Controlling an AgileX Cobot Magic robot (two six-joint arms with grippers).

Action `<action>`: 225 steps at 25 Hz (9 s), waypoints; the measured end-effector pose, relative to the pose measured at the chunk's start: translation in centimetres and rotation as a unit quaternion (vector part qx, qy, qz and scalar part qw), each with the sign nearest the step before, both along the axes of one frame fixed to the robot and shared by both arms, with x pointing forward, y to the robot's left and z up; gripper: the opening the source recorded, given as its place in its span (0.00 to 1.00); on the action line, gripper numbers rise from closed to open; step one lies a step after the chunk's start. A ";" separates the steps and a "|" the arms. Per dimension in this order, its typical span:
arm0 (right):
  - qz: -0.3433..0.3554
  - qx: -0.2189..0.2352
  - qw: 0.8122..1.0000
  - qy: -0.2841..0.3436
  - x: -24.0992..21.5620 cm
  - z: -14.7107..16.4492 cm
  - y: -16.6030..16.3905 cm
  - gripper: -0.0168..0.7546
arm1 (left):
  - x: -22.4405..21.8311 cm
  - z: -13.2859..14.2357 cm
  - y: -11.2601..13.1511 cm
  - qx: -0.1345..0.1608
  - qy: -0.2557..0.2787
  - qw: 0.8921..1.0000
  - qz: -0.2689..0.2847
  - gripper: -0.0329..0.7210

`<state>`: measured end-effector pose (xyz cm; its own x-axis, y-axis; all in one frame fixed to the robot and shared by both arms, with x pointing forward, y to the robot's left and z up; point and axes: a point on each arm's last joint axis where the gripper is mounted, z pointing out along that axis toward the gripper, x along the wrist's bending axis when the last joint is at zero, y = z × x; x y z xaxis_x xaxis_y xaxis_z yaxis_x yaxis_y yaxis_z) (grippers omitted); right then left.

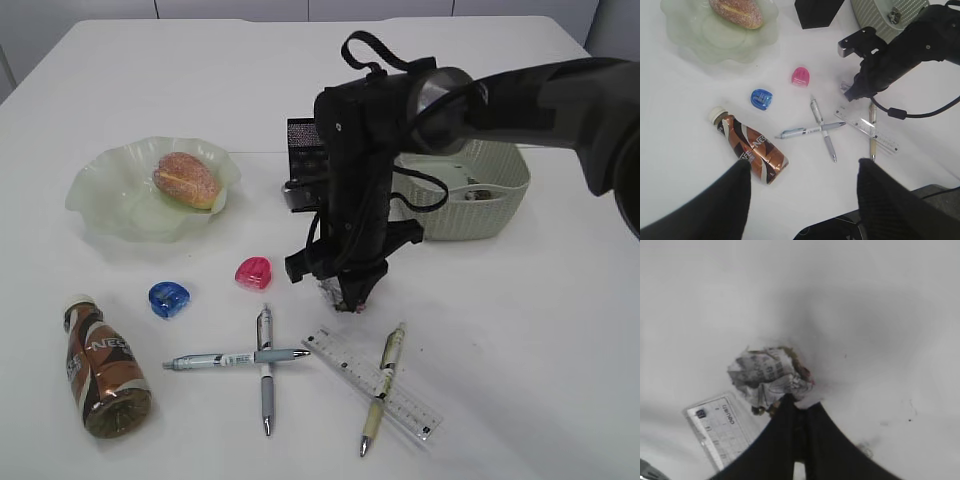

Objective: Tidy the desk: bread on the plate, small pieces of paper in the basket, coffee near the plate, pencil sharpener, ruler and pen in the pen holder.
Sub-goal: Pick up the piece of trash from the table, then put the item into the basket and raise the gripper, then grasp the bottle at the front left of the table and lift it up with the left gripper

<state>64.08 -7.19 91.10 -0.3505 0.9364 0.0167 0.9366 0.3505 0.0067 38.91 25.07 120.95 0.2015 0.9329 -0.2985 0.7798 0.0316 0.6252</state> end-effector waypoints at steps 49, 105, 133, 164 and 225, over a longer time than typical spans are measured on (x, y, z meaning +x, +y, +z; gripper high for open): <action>-0.167 0.038 0.963 -0.207 8.3 10.6 -15.1 0.43 | -0.1 0.1 -0.3 -0.023 0.007 1.000 0.001 0.69; -0.164 0.135 0.946 -0.246 2.0 24.1 -14.7 0.59 | 0.0 0.0 0.0 -0.010 0.006 1.000 0.010 0.69; -0.164 0.148 0.944 -0.244 1.9 24.4 -14.5 0.59 | 6.3 -9.7 -2.4 0.024 0.236 0.963 0.127 0.68; -0.161 0.205 0.939 -0.223 1.7 24.6 -13.5 0.59 | 14.7 -21.9 -3.4 0.043 0.390 0.871 0.297 0.68; -0.156 0.203 0.940 -0.224 1.7 24.6 -13.5 0.59 | 18.4 -31.1 -3.3 0.026 0.417 0.848 0.325 0.60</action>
